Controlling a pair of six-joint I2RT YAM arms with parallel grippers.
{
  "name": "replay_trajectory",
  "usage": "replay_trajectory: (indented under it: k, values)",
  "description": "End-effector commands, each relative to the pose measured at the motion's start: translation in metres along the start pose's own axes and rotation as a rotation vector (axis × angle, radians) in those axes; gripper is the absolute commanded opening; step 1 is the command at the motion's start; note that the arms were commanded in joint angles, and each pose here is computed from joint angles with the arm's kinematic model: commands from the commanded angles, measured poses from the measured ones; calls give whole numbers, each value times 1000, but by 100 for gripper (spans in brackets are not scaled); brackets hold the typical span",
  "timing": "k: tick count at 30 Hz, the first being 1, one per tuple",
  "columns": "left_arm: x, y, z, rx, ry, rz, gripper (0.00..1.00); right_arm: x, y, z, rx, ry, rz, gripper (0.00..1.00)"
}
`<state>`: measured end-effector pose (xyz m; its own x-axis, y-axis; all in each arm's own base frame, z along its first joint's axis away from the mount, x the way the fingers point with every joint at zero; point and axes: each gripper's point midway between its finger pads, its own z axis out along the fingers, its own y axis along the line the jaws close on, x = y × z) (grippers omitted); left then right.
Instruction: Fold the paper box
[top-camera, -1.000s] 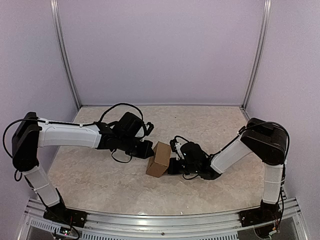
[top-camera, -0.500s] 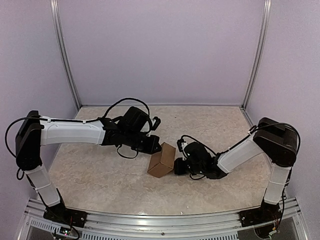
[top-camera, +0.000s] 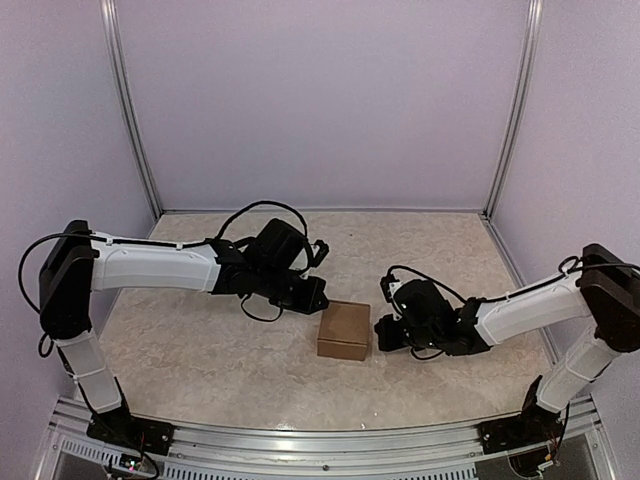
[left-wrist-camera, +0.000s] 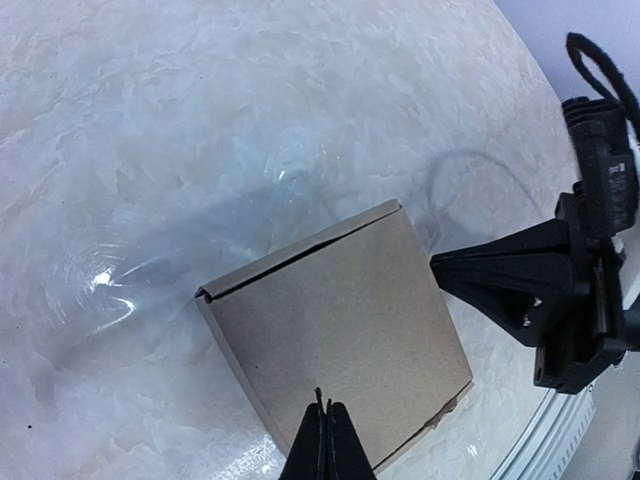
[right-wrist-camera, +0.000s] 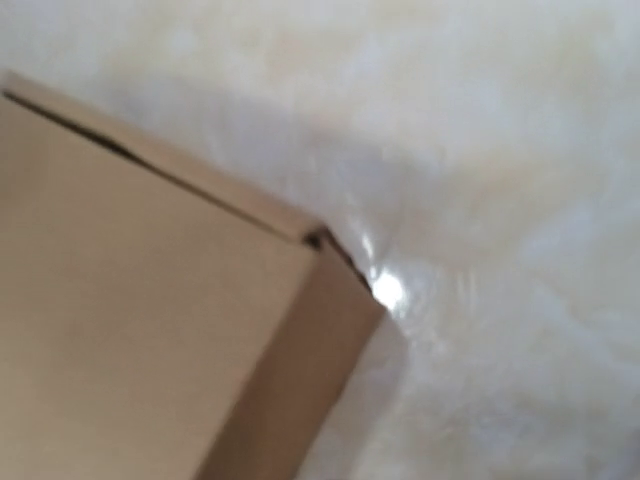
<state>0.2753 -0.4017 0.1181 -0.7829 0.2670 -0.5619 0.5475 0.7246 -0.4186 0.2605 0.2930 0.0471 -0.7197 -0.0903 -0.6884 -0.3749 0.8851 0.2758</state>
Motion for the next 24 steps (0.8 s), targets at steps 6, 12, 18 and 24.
replay_trajectory:
  k: [6, 12, 18, 24]
  values:
    - [-15, 15, -30, -120, -74, 56, 0, -31, 12, -42, -66, -91, -95, 0]
    - [-31, 32, -73, -248, -192, 92, 6, -54, 53, -68, -242, -176, -146, 0]
    - [-42, 49, -123, -376, -312, 124, 20, -55, 101, -75, -352, -200, -259, 0]
    - [-47, 61, -179, -463, -450, 130, 44, -43, 145, -66, -428, -186, -337, 0]
